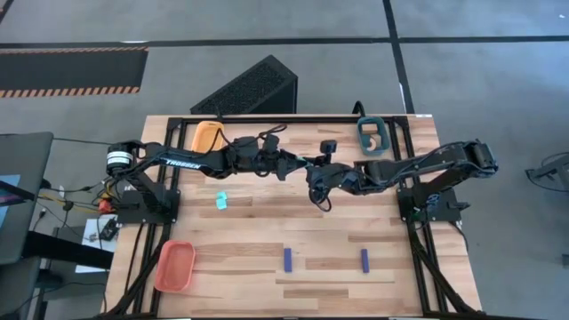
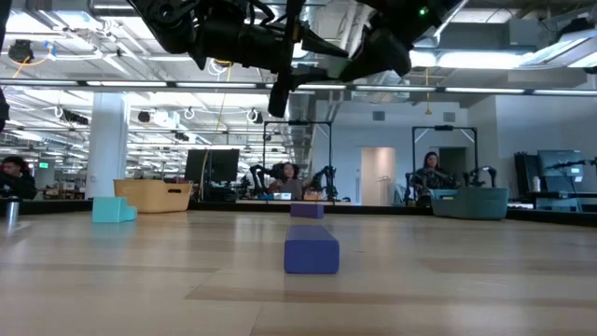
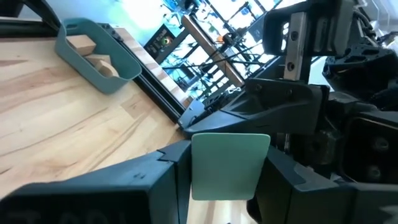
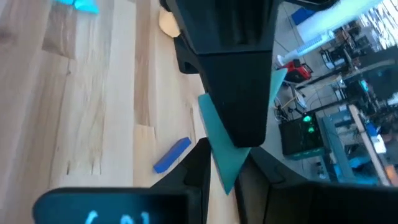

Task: Sort & place blocks by color
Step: Put the bottom light blue block into the yellow bin

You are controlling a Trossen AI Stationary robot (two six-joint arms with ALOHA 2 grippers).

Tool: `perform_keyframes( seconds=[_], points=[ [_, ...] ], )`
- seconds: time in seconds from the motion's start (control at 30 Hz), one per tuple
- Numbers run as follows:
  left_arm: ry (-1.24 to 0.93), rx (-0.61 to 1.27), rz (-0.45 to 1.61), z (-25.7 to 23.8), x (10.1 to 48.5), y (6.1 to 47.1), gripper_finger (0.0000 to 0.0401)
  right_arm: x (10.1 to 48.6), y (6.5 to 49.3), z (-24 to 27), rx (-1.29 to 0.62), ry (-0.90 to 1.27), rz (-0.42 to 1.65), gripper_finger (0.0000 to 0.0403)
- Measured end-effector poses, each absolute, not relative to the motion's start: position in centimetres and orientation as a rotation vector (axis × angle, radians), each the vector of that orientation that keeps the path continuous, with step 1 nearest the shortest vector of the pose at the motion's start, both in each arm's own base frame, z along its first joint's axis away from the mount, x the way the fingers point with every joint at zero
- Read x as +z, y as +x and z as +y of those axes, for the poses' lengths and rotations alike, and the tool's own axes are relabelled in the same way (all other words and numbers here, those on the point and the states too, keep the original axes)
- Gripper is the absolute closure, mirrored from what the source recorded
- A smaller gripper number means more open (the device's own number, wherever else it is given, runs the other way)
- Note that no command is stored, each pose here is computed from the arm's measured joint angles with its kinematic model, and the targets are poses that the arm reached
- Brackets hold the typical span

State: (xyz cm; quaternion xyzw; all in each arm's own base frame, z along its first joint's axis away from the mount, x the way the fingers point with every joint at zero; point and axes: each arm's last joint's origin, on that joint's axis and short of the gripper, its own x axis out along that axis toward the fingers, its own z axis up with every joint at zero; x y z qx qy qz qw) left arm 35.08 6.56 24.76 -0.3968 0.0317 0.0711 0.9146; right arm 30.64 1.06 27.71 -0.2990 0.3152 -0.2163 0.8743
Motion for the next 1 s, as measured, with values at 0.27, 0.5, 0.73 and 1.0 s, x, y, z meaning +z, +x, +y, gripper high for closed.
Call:
perform_keyframes(
  seconds=[0.27, 0.5, 0.73, 1.0],
  points=[
    [-0.776, 0.268, 0.217, 9.6, 24.9, 32.6, 0.0298, 27.3, 29.7, 0.7, -0.737, -0.157, 0.568, 0.0274],
    [-0.507, 0.684, 0.526, 13.7, 26.4, 24.7, 0.0295, 24.8, 28.6, 0.7, -0.846, 0.327, 0.512, 0.0225],
    [-0.476, 0.947, 0.772, 16.7, 24.1, 18.3, 0.0294, 22.9, 28.3, 1.8, -0.796, 0.420, 0.494, 0.0209],
    [-0.655, 1.123, 0.895, 17.6, 20.1, 14.5, 0.0269, 22.7, 28.4, 2.7, -0.702, 0.494, 0.533, 0.0213]
  ],
)
